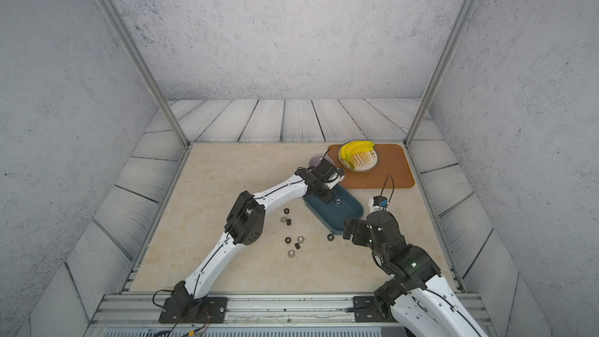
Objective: Put the nuts on the desktop into the storage box
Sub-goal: Place the nut in the storage box, then pick up the nut from the center of the board, then place the nut in the storage box.
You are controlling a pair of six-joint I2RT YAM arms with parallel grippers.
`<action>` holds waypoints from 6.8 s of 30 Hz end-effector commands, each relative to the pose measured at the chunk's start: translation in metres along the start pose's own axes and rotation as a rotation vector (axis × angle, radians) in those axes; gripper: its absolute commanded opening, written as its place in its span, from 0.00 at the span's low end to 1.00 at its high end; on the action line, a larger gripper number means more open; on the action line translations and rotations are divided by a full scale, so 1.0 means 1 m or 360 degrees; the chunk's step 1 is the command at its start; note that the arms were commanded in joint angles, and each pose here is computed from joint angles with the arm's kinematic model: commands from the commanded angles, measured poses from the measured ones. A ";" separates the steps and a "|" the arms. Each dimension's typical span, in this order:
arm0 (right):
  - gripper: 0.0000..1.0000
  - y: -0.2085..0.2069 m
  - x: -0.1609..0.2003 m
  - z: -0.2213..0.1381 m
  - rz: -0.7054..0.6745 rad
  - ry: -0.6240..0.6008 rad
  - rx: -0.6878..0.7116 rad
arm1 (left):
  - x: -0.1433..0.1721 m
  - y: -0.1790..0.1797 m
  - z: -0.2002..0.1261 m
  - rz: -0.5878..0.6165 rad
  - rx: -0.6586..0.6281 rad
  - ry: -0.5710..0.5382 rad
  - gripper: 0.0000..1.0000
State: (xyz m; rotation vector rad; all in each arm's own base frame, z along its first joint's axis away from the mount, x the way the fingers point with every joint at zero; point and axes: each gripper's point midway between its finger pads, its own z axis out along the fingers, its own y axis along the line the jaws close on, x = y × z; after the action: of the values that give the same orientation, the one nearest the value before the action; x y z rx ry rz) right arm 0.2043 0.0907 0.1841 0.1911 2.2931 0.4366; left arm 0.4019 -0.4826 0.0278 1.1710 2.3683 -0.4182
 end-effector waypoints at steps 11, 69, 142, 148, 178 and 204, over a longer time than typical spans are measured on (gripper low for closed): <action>0.99 0.008 -0.007 -0.006 0.0011 -0.0043 -0.0069 | 0.014 0.001 0.004 -0.0019 -0.0011 0.0060 0.54; 0.94 0.046 0.093 0.071 -0.0414 0.0746 -0.0169 | 0.161 -0.019 -0.254 -0.0768 0.0067 -0.0419 0.98; 0.32 0.027 0.132 0.120 -0.0522 0.0641 -0.0047 | 0.172 -0.054 -0.239 -0.0631 0.0385 -0.0331 0.98; 0.32 0.042 0.125 0.101 -0.0512 0.0696 -0.0122 | 0.169 -0.054 -0.247 -0.0611 0.0375 -0.0355 0.98; 0.32 0.099 -0.021 0.079 -0.0589 0.0354 0.0027 | 0.084 -0.056 -0.300 -0.0185 0.0379 -0.0970 0.98; 0.30 0.082 -0.061 0.201 -0.0433 0.0392 0.0125 | 0.090 -0.048 -0.200 0.0468 0.0219 -0.0799 0.98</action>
State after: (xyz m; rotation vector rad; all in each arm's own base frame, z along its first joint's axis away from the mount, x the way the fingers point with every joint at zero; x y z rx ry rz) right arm 0.3792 0.1997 0.1260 -0.1397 2.5595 0.2460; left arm 0.2580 -0.3540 0.1493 1.2578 1.7434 -0.6958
